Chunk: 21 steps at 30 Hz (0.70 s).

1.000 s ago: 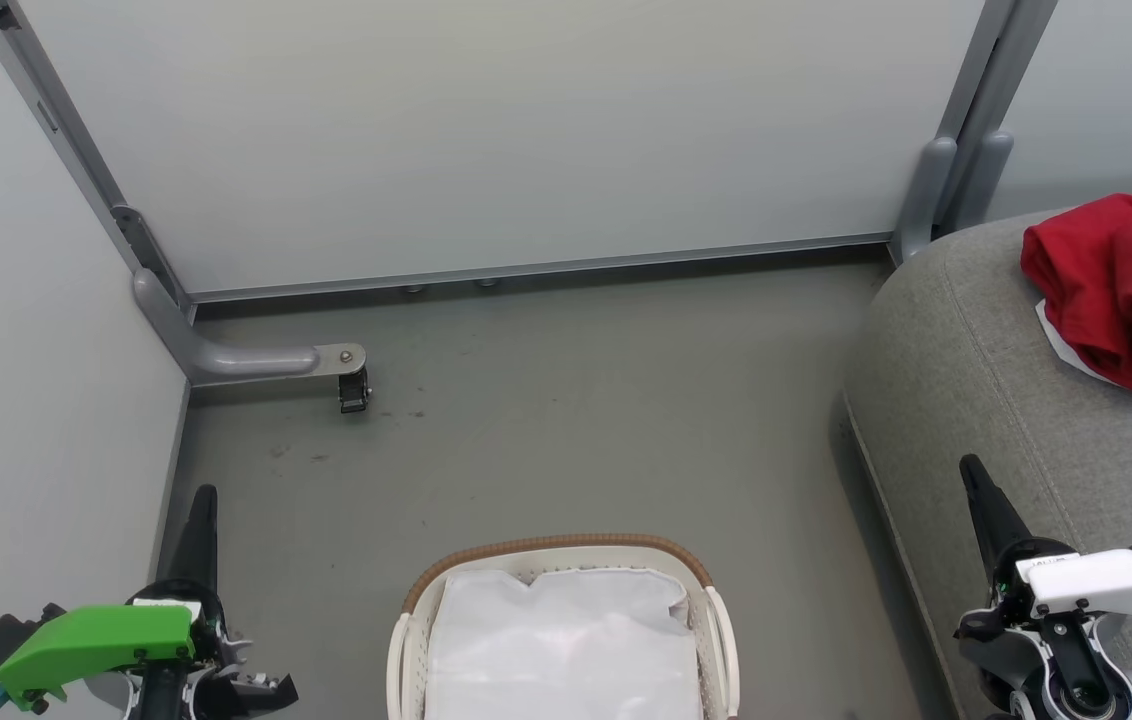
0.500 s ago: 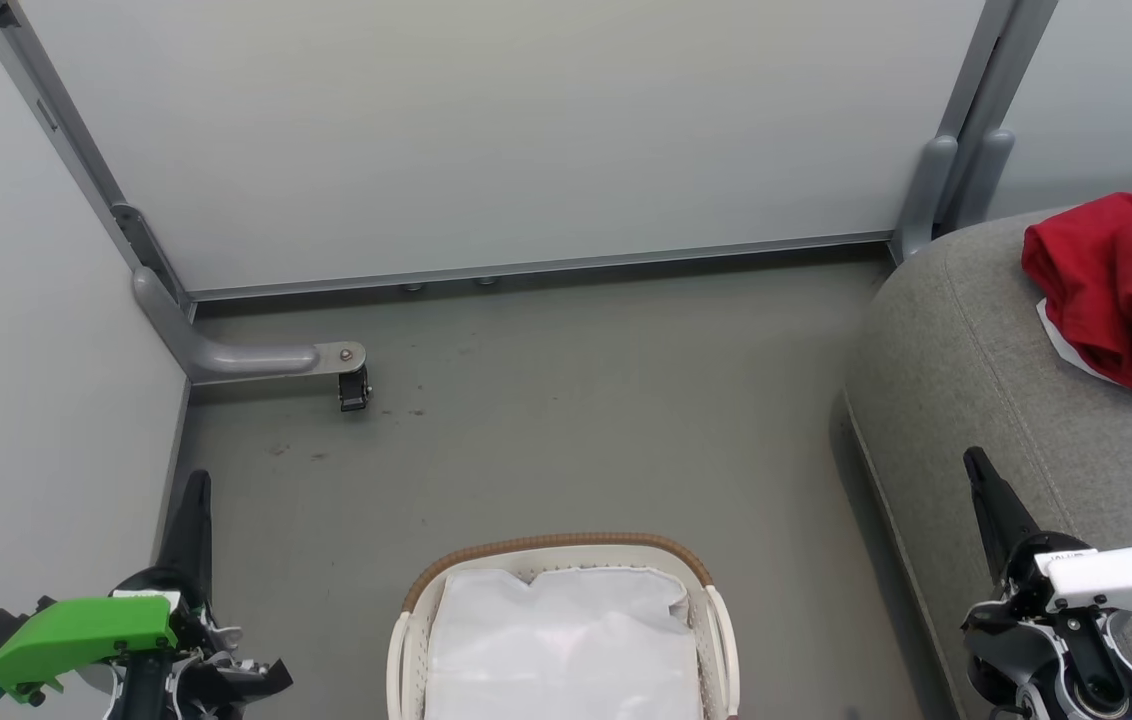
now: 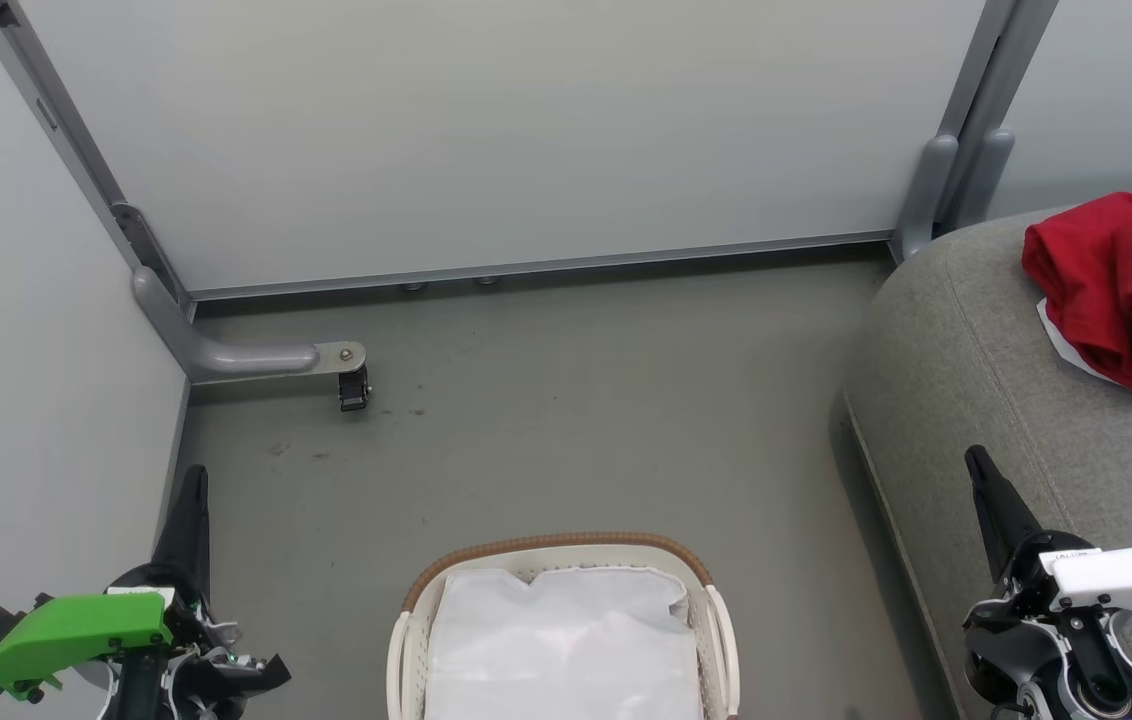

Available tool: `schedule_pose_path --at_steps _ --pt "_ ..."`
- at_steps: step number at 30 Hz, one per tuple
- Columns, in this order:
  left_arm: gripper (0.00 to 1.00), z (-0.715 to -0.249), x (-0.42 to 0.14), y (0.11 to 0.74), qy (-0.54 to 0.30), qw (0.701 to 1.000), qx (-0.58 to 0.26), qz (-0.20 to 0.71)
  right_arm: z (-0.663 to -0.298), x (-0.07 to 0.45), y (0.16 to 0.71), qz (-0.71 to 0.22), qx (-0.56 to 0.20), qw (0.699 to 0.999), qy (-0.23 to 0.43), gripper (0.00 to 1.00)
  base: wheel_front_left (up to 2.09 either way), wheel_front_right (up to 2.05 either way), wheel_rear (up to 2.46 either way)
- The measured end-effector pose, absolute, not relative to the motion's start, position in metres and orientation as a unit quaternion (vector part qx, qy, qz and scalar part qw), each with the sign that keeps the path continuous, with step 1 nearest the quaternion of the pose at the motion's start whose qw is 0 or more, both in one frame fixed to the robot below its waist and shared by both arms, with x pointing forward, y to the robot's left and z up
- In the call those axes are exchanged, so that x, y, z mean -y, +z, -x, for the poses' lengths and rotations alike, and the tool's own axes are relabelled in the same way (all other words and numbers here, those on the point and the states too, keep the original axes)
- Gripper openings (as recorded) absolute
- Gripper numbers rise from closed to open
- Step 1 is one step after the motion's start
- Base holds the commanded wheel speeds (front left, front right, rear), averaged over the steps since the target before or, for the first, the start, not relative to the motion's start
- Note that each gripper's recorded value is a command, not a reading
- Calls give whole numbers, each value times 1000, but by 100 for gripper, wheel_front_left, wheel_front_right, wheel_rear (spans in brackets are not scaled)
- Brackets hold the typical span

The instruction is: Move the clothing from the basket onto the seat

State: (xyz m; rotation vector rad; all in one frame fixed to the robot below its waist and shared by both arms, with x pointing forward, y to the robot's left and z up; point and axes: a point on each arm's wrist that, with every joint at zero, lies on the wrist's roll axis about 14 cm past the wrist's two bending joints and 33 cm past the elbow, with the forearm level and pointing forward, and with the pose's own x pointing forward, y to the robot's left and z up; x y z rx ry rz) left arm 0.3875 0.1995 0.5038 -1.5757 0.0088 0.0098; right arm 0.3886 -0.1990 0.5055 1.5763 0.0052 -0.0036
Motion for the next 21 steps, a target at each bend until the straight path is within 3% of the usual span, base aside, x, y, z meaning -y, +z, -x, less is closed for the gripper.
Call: schedule_pose_path --at_steps 21 --pt "0 -387 -200 504 4 705 -4 709 -389 199 506 -709 -2 705 -2 0 0 0 0"
